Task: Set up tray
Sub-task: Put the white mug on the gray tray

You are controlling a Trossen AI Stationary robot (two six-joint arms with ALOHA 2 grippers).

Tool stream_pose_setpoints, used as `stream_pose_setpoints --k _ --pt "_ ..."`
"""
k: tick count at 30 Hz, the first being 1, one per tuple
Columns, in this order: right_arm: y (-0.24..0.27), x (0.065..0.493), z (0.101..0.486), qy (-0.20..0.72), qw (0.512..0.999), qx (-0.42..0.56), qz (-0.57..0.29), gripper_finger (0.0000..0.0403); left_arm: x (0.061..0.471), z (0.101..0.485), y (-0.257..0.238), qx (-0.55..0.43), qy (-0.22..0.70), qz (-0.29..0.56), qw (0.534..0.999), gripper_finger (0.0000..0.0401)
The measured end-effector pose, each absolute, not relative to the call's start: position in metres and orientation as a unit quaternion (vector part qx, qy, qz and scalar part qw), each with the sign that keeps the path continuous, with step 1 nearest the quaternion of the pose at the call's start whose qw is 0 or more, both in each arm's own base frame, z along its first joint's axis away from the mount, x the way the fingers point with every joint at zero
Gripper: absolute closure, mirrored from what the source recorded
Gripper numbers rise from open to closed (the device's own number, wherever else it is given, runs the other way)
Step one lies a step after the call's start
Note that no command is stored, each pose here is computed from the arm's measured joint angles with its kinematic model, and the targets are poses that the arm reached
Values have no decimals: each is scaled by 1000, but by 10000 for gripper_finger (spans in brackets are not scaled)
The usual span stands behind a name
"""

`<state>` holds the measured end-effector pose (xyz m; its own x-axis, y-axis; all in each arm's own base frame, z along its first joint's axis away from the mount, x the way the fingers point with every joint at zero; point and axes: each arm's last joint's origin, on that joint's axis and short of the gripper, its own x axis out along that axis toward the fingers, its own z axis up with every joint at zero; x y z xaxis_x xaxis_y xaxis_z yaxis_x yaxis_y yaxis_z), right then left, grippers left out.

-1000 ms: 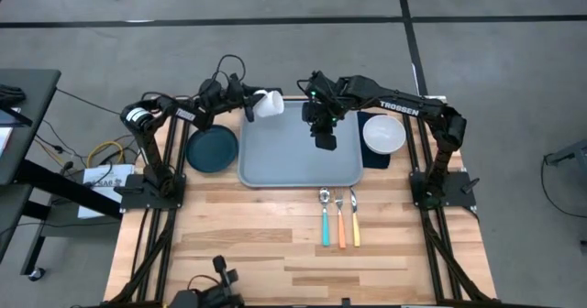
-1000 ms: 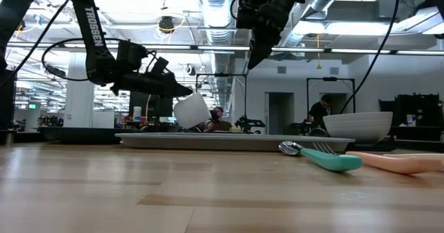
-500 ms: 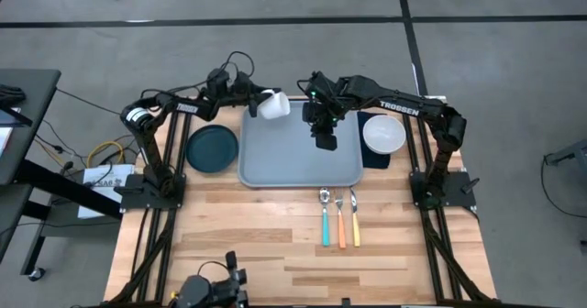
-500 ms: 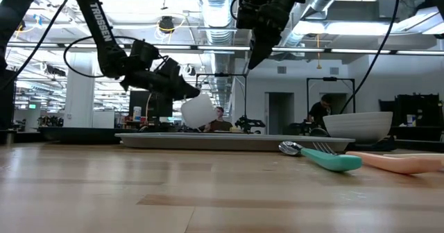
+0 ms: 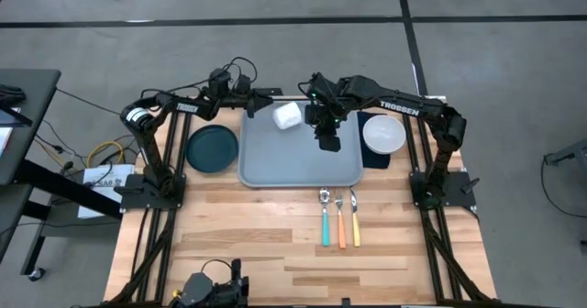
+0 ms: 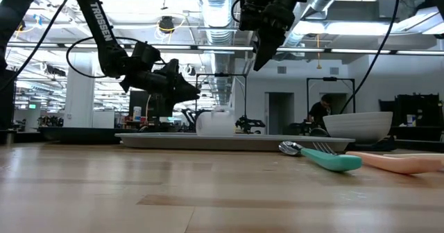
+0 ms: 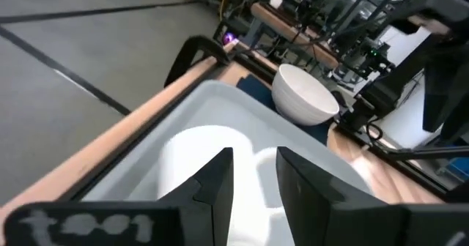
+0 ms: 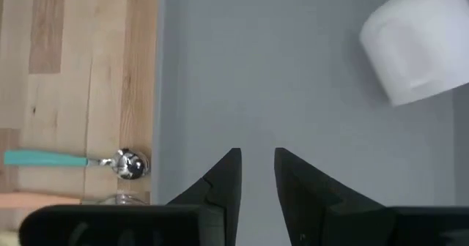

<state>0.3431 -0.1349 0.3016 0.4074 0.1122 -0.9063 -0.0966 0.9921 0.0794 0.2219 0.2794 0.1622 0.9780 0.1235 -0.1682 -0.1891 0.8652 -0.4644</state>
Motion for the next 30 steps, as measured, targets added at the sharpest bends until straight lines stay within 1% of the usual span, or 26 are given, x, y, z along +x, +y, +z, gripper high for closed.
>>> stream_pose_setpoints --k 7,14,17,22,26,30 --pt "-136 342 301 546 835 2 66 326 229 165 272 -243 65 33 967 309" --pt "-140 340 301 544 837 16 60 326 239 166 263 -231 67 3 971 309" --pt "-145 342 299 513 854 54 63 326 241 167 261 -226 64 -16 972 309" --pt "-163 344 272 439 878 172 85 326 241 171 259 -213 56 -60 974 309" --pt "-176 338 244 422 876 227 54 326 235 173 262 -205 50 -81 974 310" --pt "-189 330 228 406 880 245 29 326 223 175 270 -200 44 -107 973 310"
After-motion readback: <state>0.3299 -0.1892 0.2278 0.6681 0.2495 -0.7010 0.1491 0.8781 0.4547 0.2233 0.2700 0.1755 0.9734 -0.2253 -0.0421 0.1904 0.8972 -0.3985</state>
